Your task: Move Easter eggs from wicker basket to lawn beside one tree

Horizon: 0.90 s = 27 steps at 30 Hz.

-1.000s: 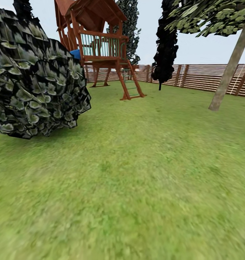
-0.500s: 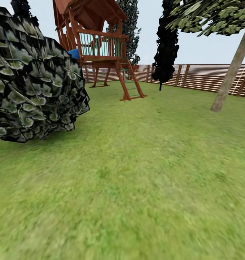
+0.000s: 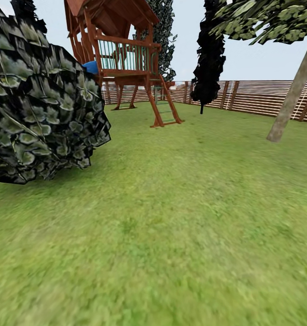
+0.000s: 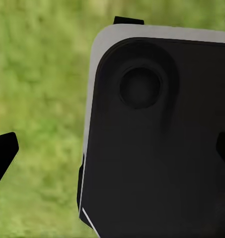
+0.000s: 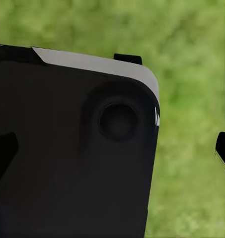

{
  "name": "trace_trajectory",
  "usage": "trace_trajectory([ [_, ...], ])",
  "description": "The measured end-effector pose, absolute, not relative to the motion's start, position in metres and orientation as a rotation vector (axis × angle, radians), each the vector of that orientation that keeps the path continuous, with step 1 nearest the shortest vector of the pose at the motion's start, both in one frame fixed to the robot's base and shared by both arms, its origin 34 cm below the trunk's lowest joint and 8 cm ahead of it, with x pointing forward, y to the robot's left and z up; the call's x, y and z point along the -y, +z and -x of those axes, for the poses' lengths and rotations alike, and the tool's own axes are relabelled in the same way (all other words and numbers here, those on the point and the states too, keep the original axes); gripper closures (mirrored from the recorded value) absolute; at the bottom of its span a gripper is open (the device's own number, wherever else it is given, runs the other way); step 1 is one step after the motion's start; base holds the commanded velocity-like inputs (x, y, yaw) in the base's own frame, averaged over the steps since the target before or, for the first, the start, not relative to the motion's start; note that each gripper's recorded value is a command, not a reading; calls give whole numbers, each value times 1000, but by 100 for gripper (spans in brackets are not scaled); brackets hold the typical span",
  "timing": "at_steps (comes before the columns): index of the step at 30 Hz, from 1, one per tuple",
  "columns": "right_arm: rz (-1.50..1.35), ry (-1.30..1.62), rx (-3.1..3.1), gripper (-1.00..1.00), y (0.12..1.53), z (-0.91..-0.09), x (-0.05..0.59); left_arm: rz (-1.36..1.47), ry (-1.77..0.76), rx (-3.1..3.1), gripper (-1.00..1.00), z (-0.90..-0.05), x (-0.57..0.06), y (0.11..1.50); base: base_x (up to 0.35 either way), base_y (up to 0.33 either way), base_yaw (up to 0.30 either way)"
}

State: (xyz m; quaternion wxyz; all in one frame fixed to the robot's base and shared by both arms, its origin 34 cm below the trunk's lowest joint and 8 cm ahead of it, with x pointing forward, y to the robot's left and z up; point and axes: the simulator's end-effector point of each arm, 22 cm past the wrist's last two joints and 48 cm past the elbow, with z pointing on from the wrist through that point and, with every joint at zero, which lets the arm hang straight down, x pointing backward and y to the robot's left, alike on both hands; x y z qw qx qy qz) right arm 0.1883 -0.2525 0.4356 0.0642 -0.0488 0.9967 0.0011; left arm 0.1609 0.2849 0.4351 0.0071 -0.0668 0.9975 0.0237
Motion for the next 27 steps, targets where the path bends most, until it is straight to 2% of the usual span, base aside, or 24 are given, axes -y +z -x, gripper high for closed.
trace_trajectory([
  [27, 147, 1, -3009, -100, 436, -188, 253, 209, 74, -3119, -100, -161, -285, 435, 324, 0, 0],
])
